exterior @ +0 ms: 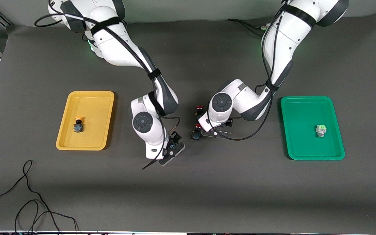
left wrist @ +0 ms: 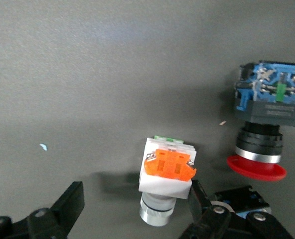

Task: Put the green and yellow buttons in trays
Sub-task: 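Grasp the orange button with the right gripper while the left grasps green, then carry the orange button to the yellow tray while the left carries green, then release the orange button in the yellow tray while the left releases green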

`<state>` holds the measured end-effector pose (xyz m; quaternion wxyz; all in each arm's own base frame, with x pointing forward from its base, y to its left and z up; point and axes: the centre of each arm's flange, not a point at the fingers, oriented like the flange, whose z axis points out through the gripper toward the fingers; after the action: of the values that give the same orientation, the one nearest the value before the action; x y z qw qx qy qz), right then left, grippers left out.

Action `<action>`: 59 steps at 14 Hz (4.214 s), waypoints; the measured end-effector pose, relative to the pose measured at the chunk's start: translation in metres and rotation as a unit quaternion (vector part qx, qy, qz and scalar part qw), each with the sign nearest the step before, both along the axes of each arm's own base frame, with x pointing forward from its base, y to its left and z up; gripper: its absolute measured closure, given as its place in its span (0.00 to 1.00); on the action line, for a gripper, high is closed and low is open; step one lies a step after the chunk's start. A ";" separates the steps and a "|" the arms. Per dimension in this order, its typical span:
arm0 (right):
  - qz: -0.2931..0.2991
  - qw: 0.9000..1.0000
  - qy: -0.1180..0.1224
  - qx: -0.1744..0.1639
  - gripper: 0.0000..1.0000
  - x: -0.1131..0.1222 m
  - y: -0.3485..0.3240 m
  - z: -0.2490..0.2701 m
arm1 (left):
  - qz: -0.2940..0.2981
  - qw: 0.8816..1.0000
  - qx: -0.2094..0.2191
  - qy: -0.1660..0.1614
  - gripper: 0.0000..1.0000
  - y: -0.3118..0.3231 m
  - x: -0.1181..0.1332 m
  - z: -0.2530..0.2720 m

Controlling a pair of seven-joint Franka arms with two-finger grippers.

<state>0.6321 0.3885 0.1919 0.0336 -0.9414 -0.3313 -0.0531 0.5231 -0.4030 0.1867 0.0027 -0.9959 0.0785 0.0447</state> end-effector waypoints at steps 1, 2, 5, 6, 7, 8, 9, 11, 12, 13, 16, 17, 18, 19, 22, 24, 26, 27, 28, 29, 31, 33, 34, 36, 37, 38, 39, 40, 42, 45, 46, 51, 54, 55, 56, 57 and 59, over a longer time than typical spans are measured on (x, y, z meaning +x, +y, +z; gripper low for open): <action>0.000 1.000 -0.004 -0.002 0.00 -0.003 0.000 -0.009 | 0.000 1.000 0.001 -0.001 0.11 0.001 0.000 0.000; -0.001 1.000 -0.006 -0.004 0.00 -0.007 -0.001 -0.016 | -0.001 1.000 0.001 -0.001 0.22 0.001 0.000 0.000; -0.003 1.000 -0.005 -0.008 0.00 -0.012 -0.005 -0.026 | 0.000 1.000 0.001 -0.002 0.56 0.001 0.001 0.000; -0.003 1.000 -0.005 -0.008 0.08 -0.012 -0.005 -0.026 | 0.003 1.000 0.002 -0.002 0.59 0.001 0.001 0.000; -0.004 1.000 -0.005 -0.008 0.08 -0.012 -0.005 -0.026 | 0.007 1.000 0.002 -0.003 0.59 0.002 0.002 0.001; -0.004 1.000 -0.006 -0.008 0.14 -0.012 -0.005 -0.025 | 0.010 1.000 0.004 -0.004 0.59 0.003 0.005 0.003; -0.004 1.000 -0.006 -0.007 0.24 -0.012 -0.004 -0.024 | 0.012 1.000 0.012 -0.003 0.59 0.008 0.009 0.009; -0.005 1.000 -0.007 -0.004 0.48 -0.010 -0.004 -0.018 | 0.005 0.999 0.042 0.006 0.59 0.032 0.025 0.044; -0.007 1.000 -0.006 -0.003 0.59 -0.010 -0.004 -0.014 | -0.006 0.998 0.060 0.014 0.59 0.050 0.032 0.071; -0.008 1.000 -0.002 -0.003 0.59 -0.009 -0.003 -0.007 | -0.015 0.997 0.075 0.019 0.59 0.069 0.038 0.102; -0.021 1.000 0.020 -0.002 0.59 -0.005 -0.006 0.025 | -0.044 0.993 0.105 0.027 0.59 0.126 0.044 0.188; -0.033 0.999 0.029 -0.002 0.59 -0.002 -0.009 0.041 | -0.057 0.992 0.106 0.029 0.59 0.150 0.048 0.208; -0.047 0.998 0.040 -0.003 0.59 0.001 -0.013 0.060 | -0.066 0.992 0.106 0.032 0.59 0.178 0.055 0.221; -0.063 0.997 0.051 -0.005 0.59 0.004 -0.018 0.083 | -0.072 0.991 0.104 0.037 0.59 0.209 0.062 0.226; -0.110 0.991 0.074 -0.011 0.59 0.012 -0.055 0.155 | -0.092 0.991 0.084 0.047 0.59 0.301 0.081 0.206; -0.143 0.985 0.088 -0.025 0.59 0.019 -0.104 0.189 | -0.103 0.992 0.068 0.040 0.59 0.350 0.084 0.179; -0.178 0.979 0.090 -0.047 0.59 0.024 -0.164 0.204 | -0.109 0.992 0.054 0.026 0.59 0.387 0.078 0.146; -0.185 0.977 0.095 -0.054 0.59 0.024 -0.192 0.203 | -0.108 0.993 0.048 0.019 0.59 0.401 0.072 0.128; -0.190 0.975 0.101 -0.058 0.59 0.021 -0.221 0.197 | -0.107 0.993 0.042 0.012 0.59 0.409 0.065 0.110; -0.198 0.972 0.106 -0.060 0.59 0.017 -0.249 0.189 | -0.105 0.994 0.035 0.006 0.59 0.411 0.056 0.091; -0.210 0.969 0.110 -0.062 0.59 0.003 -0.302 0.161 | -0.081 0.996 0.022 0.001 0.59 0.413 0.040 0.055; -0.216 0.970 0.095 -0.063 0.59 -0.020 -0.345 0.116 | -0.027 0.999 0.017 0.015 0.59 0.418 0.030 0.028; -0.222 0.969 0.087 -0.061 0.59 -0.035 -0.360 0.089 | -0.005 1.000 0.016 0.020 0.59 0.421 0.028 0.020; -0.234 0.967 0.088 -0.051 0.59 -0.068 -0.378 0.043 | 0.034 0.999 0.016 0.025 0.59 0.423 0.027 0.011; -0.238 0.966 0.094 -0.045 0.59 -0.079 -0.381 0.029 | 0.058 0.998 0.018 0.026 0.59 0.420 0.026 0.009; -0.241 0.964 0.101 -0.042 0.59 -0.086 -0.381 0.018 | 0.072 0.997 0.020 0.027 0.59 0.416 0.026 0.007; -0.242 0.964 0.106 -0.042 0.59 -0.088 -0.381 0.011 | 0.077 0.996 0.020 0.028 0.59 0.411 0.026 0.005; -0.242 0.963 0.108 -0.043 0.59 -0.089 -0.380 0.005 | 0.077 0.996 0.020 0.028 0.59 0.408 0.026 0.005; -0.242 0.963 0.109 -0.045 0.59 -0.089 -0.377 0.002 | 0.072 0.997 0.019 0.029 0.52 0.411 0.025 0.004; -0.240 0.964 0.105 -0.041 0.34 -0.082 -0.374 0.008 | 0.061 0.998 0.017 0.025 0.21 0.436 0.030 0.009; -0.238 0.965 0.105 -0.036 0.22 -0.077 -0.372 0.014 | 0.059 0.998 0.019 0.026 0.09 0.443 0.034 0.016; -0.228 0.965 0.128 -0.011 0.00 -0.027 -0.378 0.114 | 0.063 0.994 0.072 0.057 0.00 0.430 0.051 0.182; -0.235 0.959 0.157 -0.023 0.00 -0.008 -0.363 0.200 | 0.064 0.994 0.067 0.055 0.00 0.385 0.035 0.342; -0.236 0.958 0.161 -0.030 0.00 -0.006 -0.355 0.223 | 0.064 0.995 0.062 0.047 0.00 0.379 0.029 0.382; -0.238 0.957 0.160 -0.038 0.00 -0.004 -0.348 0.245 | 0.064 0.996 0.055 0.038 0.00 0.376 0.026 0.413; -0.240 0.957 0.157 -0.044 0.00 -0.004 -0.343 0.264 | 0.065 0.996 0.048 0.029 0.00 0.376 0.025 0.431; -0.244 0.956 0.155 -0.053 0.00 -0.006 -0.339 0.295 | 0.063 0.997 0.040 0.031 0.00 0.377 0.028 0.435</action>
<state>0.6261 0.0499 0.4867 0.0204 -0.9908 -0.0843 0.1041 0.5509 -0.0264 0.6221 0.0372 -0.9961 0.0140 0.0784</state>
